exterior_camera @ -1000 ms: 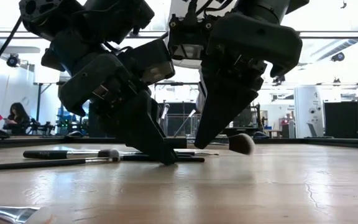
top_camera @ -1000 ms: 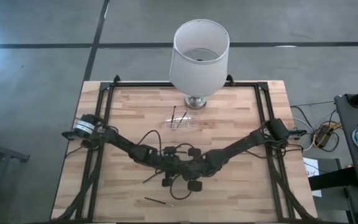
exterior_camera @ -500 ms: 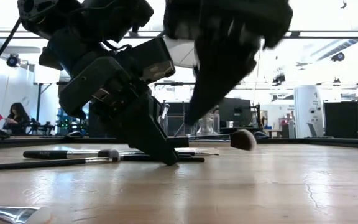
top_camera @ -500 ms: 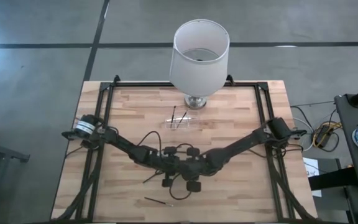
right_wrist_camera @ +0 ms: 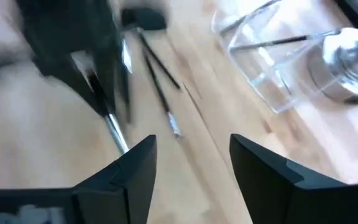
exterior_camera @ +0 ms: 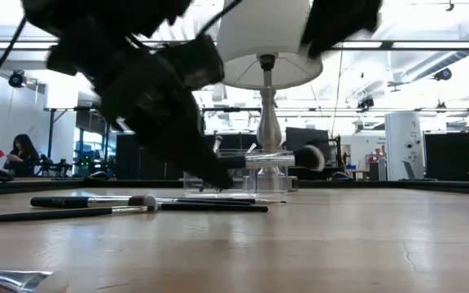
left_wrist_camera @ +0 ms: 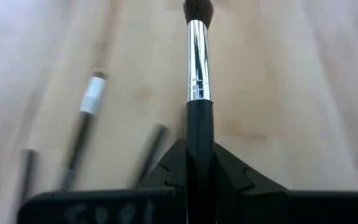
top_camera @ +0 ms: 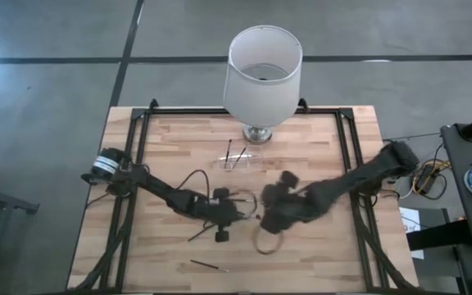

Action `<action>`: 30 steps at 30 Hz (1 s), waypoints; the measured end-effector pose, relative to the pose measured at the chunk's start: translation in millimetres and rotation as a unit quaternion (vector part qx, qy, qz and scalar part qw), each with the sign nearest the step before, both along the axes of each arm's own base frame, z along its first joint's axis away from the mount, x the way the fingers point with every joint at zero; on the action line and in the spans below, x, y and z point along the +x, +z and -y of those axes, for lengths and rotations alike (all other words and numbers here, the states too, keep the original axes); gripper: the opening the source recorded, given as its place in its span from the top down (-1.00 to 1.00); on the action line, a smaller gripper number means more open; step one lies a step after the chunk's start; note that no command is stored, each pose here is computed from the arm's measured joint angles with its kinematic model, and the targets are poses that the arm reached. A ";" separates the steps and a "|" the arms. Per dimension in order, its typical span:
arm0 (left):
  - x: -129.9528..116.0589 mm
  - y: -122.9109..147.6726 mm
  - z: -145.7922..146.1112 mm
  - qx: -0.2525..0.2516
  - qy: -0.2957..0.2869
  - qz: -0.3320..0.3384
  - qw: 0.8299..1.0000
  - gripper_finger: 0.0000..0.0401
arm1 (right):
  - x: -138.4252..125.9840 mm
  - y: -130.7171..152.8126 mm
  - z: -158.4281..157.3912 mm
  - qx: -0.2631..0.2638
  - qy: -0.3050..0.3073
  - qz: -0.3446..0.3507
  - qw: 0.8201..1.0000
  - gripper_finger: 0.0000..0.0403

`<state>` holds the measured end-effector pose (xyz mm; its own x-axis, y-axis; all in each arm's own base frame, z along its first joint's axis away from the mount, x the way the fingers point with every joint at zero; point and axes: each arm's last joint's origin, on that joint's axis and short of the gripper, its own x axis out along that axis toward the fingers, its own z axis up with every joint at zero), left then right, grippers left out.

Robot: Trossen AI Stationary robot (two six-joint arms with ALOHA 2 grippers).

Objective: Put items in baskets/containers
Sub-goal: Put the powder brush into the transparent organizer

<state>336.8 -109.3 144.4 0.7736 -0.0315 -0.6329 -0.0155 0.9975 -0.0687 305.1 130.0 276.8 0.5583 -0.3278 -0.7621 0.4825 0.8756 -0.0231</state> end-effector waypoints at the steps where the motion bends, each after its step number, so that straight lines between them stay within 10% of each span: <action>1: -0.4 5.6 0.5 -0.001 0.001 0.012 1.000 0.83 | -4.8 6.0 -0.7 0.018 -0.028 0.025 0.999 0.03; 9: -22.1 59.8 -13.6 0.029 0.062 0.088 0.994 0.83 | -48.9 40.6 12.5 0.081 -0.215 0.207 0.951 0.04; 16: -42.8 109.8 -33.7 0.066 0.098 0.172 0.978 0.83 | -63.8 41.0 30.8 0.130 -0.252 0.275 0.919 0.04; 24: -55.9 157.3 -71.8 0.006 0.076 0.275 0.959 0.83 | -48.3 38.8 56.1 0.149 -0.173 0.389 0.892 0.04; 30: -57.9 171.2 -109.3 -0.086 0.035 0.312 0.946 0.83 | -37.0 41.0 77.7 0.065 -0.111 0.392 0.911 0.04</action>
